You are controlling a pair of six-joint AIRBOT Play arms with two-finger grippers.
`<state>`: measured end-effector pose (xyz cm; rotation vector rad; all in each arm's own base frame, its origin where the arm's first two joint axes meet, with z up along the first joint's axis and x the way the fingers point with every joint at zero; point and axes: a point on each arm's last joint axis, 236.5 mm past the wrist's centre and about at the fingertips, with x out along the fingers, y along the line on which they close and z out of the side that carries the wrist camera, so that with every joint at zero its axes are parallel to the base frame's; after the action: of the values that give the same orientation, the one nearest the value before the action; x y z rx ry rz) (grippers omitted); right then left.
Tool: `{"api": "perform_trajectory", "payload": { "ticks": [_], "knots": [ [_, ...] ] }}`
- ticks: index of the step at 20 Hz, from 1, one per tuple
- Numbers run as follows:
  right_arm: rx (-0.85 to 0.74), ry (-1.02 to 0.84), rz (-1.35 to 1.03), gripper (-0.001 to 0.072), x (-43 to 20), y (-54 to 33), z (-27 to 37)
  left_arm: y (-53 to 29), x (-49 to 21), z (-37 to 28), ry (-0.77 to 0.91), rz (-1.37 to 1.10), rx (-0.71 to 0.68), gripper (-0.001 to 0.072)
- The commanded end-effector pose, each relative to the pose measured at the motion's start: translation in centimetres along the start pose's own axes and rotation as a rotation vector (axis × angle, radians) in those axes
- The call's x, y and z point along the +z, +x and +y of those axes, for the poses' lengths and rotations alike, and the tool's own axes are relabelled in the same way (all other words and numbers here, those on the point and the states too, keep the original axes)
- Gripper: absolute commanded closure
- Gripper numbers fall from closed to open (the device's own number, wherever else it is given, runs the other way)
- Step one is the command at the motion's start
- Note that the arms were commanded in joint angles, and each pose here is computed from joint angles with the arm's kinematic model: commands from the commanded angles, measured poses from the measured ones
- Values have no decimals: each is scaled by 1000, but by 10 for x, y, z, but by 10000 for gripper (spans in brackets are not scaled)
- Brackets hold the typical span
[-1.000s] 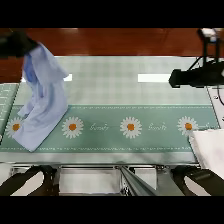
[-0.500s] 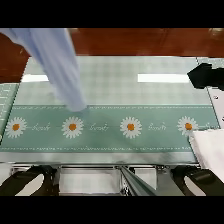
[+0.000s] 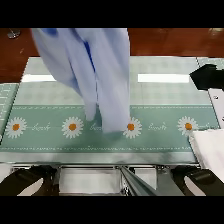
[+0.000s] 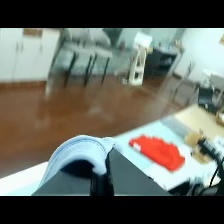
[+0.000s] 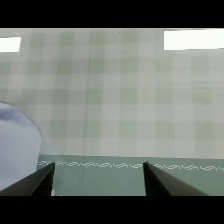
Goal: Fold the shirts.
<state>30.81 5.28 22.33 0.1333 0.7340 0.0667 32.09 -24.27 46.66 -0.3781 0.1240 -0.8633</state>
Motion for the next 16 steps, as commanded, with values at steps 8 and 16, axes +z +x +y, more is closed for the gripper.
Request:
{"api": "perform_trajectory", "payload": {
  "ticks": [8, 16],
  "knots": [
    [184, 152, 170, 85, -80, 78, 39, -111, -402, 219, -462, 803, 540, 681],
    [230, 336, 344, 82, -92, 154, 18, -170, -355, 286, -516, 738, 753, 5]
  ]
}}
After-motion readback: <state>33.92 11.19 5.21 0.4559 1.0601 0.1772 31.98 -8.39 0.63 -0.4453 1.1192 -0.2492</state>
